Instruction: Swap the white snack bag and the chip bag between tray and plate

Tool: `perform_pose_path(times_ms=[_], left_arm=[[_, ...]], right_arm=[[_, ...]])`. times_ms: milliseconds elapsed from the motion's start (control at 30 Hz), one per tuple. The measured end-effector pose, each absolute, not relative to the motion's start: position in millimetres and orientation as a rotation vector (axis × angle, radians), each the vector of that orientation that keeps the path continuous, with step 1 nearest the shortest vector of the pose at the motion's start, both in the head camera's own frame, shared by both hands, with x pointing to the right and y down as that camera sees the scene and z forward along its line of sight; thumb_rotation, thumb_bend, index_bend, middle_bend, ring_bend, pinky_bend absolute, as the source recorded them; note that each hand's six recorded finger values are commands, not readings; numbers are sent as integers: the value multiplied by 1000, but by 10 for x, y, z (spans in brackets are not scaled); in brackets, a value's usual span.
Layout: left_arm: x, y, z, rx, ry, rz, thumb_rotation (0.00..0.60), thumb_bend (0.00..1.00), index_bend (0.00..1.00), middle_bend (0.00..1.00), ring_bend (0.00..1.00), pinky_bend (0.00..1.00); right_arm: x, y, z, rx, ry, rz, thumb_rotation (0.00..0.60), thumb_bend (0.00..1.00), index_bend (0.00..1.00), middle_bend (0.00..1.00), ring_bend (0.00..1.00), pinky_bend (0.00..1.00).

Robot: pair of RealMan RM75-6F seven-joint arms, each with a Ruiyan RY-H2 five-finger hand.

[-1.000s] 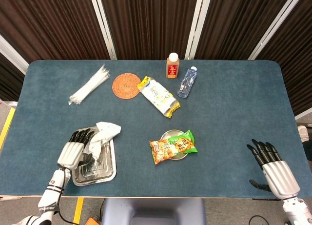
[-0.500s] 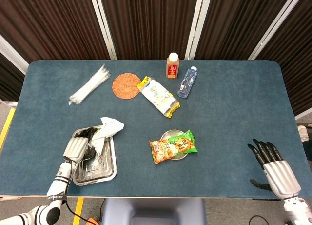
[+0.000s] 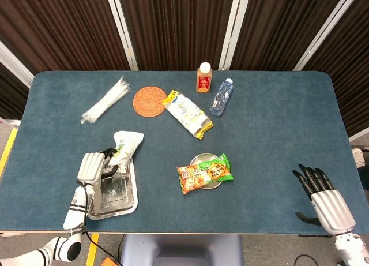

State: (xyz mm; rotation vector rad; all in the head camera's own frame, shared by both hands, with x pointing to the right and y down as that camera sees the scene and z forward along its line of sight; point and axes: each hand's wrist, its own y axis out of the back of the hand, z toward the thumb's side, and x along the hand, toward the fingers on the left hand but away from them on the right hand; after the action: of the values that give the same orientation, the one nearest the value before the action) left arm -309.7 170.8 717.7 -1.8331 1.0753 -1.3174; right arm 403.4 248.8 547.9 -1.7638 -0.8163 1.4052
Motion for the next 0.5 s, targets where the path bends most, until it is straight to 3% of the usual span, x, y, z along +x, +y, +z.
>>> perform_pose_path(times_ms=[233, 500], left_arm=[[-2925, 1458, 7037, -1792, 1135, -1192, 600, 483, 759, 826, 780, 883], [-2346, 1169, 7011, -1802, 1106, -1027, 600, 479, 747, 819, 779, 877]], right_arm=[[4063, 2465, 5444, -1763, -839, 1403, 600, 103, 0, 0, 0, 0], [4081, 2452, 5459, -1778, -839, 1410, 600, 103, 0, 0, 0, 0]])
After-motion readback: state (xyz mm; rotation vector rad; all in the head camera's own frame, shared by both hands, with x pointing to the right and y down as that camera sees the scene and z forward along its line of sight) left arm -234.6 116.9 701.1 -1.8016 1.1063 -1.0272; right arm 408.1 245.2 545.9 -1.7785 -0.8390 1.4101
